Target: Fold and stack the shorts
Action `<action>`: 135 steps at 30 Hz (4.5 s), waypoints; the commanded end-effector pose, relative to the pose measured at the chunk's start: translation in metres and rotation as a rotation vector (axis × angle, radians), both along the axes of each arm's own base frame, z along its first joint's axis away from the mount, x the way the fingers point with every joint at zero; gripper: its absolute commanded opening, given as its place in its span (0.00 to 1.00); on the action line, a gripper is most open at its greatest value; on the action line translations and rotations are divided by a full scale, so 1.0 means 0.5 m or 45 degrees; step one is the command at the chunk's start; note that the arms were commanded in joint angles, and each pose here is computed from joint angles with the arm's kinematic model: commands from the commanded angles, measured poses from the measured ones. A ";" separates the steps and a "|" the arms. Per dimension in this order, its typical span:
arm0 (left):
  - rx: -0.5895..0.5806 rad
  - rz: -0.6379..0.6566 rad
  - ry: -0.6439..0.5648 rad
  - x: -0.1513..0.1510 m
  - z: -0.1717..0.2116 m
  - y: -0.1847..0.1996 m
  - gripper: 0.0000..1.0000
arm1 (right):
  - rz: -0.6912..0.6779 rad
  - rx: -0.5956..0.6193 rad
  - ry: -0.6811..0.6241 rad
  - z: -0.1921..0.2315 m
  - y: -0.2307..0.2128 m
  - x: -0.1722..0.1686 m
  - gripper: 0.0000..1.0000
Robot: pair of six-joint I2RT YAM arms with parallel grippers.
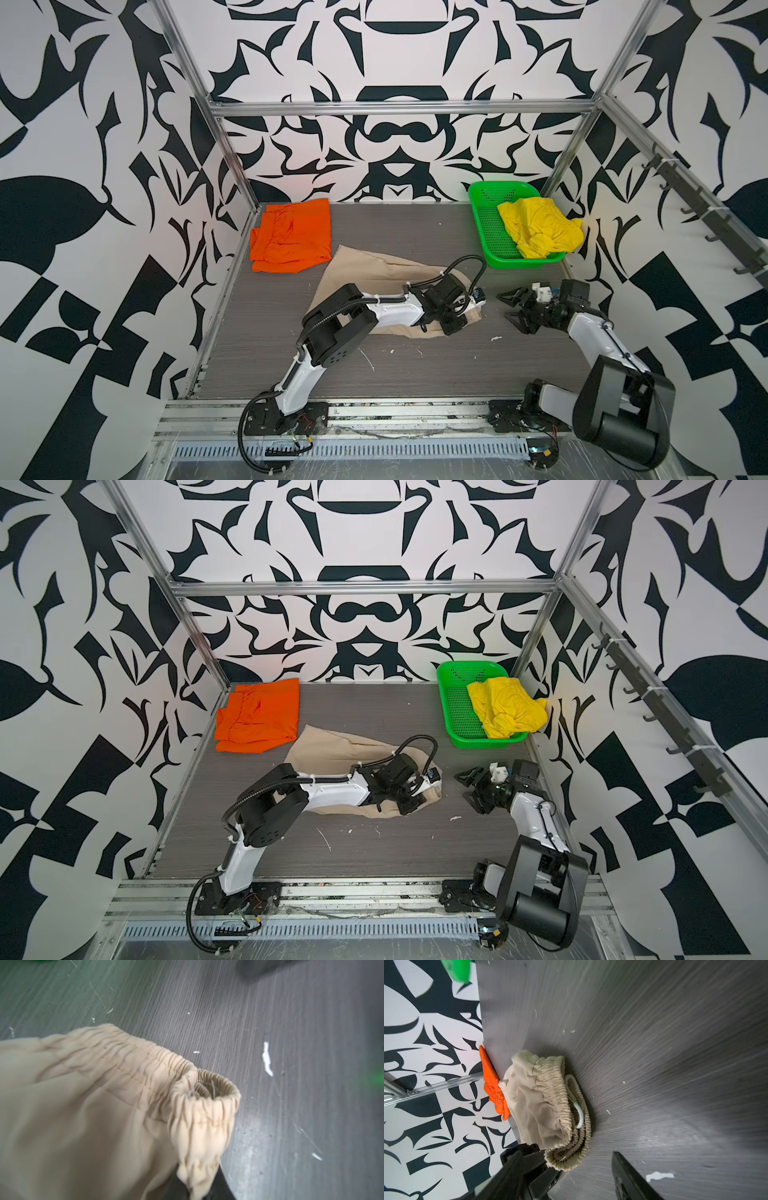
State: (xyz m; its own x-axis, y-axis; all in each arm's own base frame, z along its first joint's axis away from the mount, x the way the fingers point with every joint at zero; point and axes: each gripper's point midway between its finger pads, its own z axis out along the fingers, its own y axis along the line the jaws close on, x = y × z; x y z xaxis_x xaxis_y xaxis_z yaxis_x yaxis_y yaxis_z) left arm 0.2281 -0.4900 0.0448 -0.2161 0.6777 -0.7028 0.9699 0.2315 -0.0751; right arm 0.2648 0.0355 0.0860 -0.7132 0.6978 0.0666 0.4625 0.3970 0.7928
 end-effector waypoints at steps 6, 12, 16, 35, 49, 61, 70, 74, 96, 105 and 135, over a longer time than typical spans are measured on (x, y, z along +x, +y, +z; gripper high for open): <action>-0.238 0.005 0.041 -0.009 0.085 -0.023 0.11 | 0.068 0.151 0.026 -0.001 0.090 0.036 0.75; -0.277 0.025 0.027 -0.002 0.099 -0.027 0.10 | 0.106 0.172 0.078 -0.027 0.131 0.039 0.76; -0.279 -0.016 0.050 -0.014 0.101 -0.031 0.11 | 0.109 0.173 0.040 -0.031 0.139 0.059 0.74; -0.283 1.032 0.410 0.160 0.204 0.307 0.59 | 0.462 -0.570 -0.133 0.154 0.094 0.054 0.07; -0.157 1.698 0.782 0.135 0.064 0.647 0.62 | 0.640 -0.953 -0.238 0.298 0.142 0.101 0.04; -0.149 1.647 0.995 0.131 -0.023 0.607 0.46 | 0.764 -1.205 -0.256 0.327 0.231 0.137 0.04; -0.064 1.680 1.013 0.111 -0.093 0.623 0.28 | 0.832 -1.423 -0.317 0.338 0.363 0.143 0.04; -0.054 1.688 1.015 0.107 -0.105 0.626 0.23 | 0.867 -1.439 -0.347 0.332 0.433 0.140 0.05; -0.128 1.690 0.965 0.119 -0.050 0.627 0.33 | 1.091 -1.210 -0.306 0.073 0.717 0.169 0.20; -0.285 1.800 0.869 0.130 0.059 0.690 0.60 | 1.133 -0.960 -0.468 0.168 0.770 0.151 0.58; -0.557 1.731 1.280 0.176 -0.031 0.628 0.79 | 0.972 -0.662 -0.047 -0.121 0.629 0.170 0.31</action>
